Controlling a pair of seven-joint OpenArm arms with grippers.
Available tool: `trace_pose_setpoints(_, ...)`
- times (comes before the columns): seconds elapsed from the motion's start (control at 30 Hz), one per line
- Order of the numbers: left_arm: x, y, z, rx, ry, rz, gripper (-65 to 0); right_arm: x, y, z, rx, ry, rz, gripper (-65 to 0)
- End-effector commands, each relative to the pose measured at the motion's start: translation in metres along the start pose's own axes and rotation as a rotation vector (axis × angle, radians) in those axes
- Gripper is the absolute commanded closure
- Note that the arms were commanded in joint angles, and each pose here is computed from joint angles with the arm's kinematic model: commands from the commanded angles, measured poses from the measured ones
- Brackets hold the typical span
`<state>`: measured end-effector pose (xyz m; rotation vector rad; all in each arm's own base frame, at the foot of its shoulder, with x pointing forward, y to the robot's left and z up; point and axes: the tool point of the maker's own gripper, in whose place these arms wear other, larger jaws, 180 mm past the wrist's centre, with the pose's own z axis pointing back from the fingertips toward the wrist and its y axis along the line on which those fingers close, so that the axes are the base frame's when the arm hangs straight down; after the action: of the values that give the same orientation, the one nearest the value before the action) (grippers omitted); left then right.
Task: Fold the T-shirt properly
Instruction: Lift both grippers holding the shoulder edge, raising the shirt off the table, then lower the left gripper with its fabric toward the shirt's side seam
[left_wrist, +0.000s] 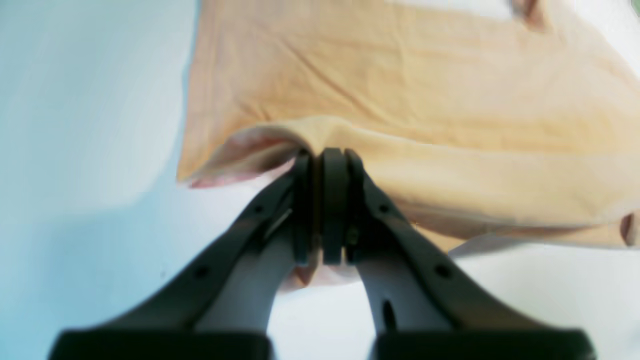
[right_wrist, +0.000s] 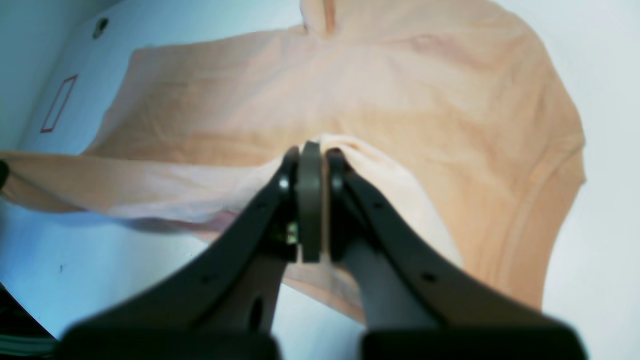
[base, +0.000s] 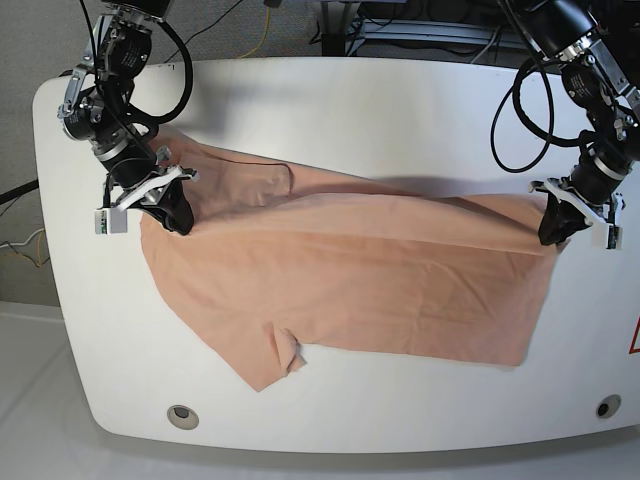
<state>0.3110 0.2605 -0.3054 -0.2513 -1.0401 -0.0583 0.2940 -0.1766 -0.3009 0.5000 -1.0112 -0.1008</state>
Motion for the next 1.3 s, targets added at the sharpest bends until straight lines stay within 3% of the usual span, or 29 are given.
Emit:
trace_pose_setpoints(0.0,0.010,0.005,-0.002,0.002,-0.041,0.006,-1.7,0.016,0.004,0.002,0.017,-0.053,0.017,0.0)
trace_pose_setpoints(0.37,-0.005,0.019,-0.016,0.036,0.021,0.030,-1.7,0.015,0.003,0.001,0.013,-0.051,0.014,0.0)
trace_pose_setpoints(0.97,-0.008,-0.001,-0.048,-0.055,-0.075,0.080,-1.7,0.015,0.002,0.001,0.011,-0.048,0.015,0.0)
trace_pose_setpoints(1.27,-0.006,-0.005,-0.051,-0.068,-0.097,0.080,-1.7,0.002,-0.014,-0.001,-0.075,0.011,0.079,0.0)
